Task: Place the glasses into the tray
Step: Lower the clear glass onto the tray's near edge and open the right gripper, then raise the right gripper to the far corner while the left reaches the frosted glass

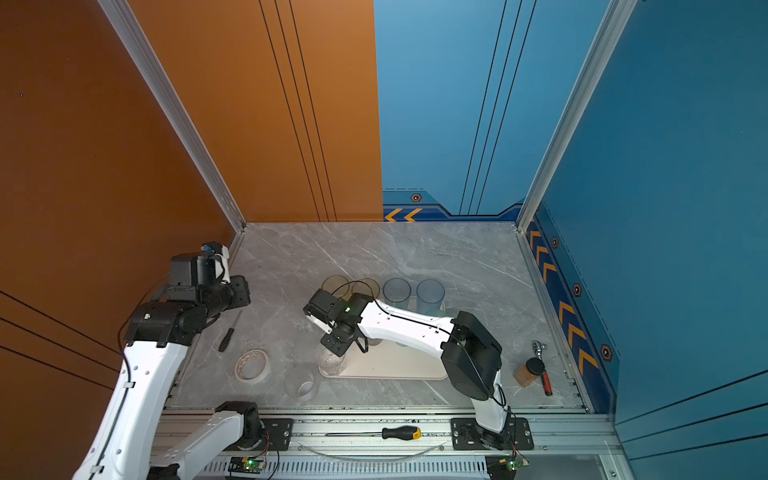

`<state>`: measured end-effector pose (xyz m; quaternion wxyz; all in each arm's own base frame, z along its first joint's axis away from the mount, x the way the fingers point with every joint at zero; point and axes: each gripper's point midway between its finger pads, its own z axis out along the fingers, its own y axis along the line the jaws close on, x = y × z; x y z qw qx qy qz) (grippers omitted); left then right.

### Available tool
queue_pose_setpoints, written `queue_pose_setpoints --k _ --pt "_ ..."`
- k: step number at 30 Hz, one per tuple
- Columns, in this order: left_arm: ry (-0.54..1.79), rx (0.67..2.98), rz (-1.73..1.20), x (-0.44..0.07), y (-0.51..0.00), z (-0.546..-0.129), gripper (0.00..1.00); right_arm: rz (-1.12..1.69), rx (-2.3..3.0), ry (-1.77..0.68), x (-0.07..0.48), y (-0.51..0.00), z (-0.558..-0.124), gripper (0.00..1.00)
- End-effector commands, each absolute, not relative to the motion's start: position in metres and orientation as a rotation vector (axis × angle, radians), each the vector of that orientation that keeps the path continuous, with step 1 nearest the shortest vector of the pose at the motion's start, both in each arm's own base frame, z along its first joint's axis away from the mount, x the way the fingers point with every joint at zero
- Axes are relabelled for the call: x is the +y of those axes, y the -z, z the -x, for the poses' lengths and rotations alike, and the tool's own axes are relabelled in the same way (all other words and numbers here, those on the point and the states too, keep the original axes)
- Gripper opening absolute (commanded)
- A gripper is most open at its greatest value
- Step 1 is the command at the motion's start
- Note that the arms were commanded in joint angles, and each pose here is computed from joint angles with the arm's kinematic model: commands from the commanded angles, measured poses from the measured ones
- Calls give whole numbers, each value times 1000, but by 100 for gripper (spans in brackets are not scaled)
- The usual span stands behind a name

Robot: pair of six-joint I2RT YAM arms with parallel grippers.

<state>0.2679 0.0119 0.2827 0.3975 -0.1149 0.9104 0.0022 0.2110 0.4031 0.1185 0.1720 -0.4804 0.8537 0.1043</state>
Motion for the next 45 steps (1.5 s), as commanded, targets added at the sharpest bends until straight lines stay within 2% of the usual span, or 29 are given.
queue_pose_setpoints --k 1,12,20,24,30,36,45 --pt "0 2379 275 10 -264 -254 29 1361 2365 -347 399 -150 -206 17" --pt "29 2451 278 5 -238 -239 28 1365 2300 -405 397 -172 -193 17" --pt "82 2483 247 -8 -234 -224 27 1237 2146 -442 385 -229 -199 17" --pt "100 2496 241 -14 -236 -215 26 972 2115 -410 345 -271 -231 20" --pt "150 2515 252 -34 -228 -206 24 618 2127 -441 275 -305 -282 27" --pt "96 2563 200 -59 -219 -194 20 367 2186 -390 201 -307 -326 30" --pt "20 2629 264 -67 -185 -158 18 155 2234 -366 123 -291 -345 31"
